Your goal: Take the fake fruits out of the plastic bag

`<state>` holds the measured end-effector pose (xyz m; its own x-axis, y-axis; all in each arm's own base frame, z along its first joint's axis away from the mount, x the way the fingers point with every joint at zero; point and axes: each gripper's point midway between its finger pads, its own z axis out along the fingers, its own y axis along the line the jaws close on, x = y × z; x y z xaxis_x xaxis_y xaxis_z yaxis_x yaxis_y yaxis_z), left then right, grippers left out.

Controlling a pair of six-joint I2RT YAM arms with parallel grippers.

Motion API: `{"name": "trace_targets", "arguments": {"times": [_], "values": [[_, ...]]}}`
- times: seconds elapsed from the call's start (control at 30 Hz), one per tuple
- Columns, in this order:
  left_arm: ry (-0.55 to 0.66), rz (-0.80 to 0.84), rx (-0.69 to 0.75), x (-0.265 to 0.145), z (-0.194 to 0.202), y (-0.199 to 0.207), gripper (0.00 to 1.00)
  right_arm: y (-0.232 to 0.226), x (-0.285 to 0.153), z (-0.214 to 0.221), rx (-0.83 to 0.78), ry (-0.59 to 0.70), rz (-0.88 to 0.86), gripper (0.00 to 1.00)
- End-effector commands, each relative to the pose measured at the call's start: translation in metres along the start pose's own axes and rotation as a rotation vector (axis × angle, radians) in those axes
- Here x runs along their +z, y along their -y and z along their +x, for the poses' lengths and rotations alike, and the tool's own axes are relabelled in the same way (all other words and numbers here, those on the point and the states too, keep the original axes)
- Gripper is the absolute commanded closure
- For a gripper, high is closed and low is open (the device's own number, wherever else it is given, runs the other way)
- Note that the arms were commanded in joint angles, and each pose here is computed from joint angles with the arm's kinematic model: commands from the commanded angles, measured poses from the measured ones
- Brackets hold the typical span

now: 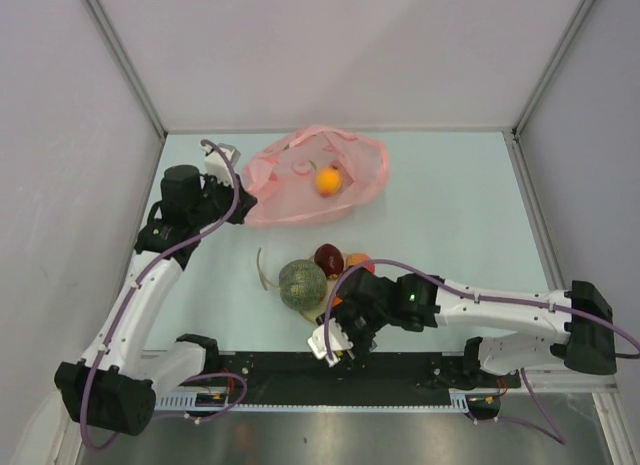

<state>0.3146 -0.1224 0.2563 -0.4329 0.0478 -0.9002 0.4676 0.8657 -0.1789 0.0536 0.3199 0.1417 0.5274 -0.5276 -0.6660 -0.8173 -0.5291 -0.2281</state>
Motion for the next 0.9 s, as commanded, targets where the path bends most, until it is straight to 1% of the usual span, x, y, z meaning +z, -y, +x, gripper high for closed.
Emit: {"name": "trace_targets", "arguments": {"times": [0.0,0.03,0.13,0.23,0.4,0.57,0.87], "values": [[0.021,0.042,-0.007,-0.007,0.002,0.011,0.99,0.002,0.006,-0.01,-0.141,0.024,0.048,1.0],[0.018,0.041,-0.002,-0.008,0.003,0.011,0.99,0.003,0.01,-0.009,-0.151,0.031,0.048,1.0],[0.008,0.036,-0.011,-0.011,0.008,0.011,0.99,0.013,0.022,-0.021,-0.258,0.078,0.08,1.0],[-0.019,0.051,-0.016,-0.011,0.014,0.013,0.99,0.014,0.031,-0.027,-0.356,0.113,0.08,1.0],[-0.027,0.055,-0.026,-0.012,0.015,0.015,0.99,0.012,0.049,-0.012,-0.475,0.107,0.048,1.0],[-0.024,0.058,-0.027,-0.012,0.015,0.015,0.99,0.015,0.057,0.007,-0.49,0.074,0.039,1.0],[-0.032,0.05,-0.041,-0.009,0.023,0.013,0.99,0.033,0.05,0.03,-0.475,0.051,0.082,1.0]]}}
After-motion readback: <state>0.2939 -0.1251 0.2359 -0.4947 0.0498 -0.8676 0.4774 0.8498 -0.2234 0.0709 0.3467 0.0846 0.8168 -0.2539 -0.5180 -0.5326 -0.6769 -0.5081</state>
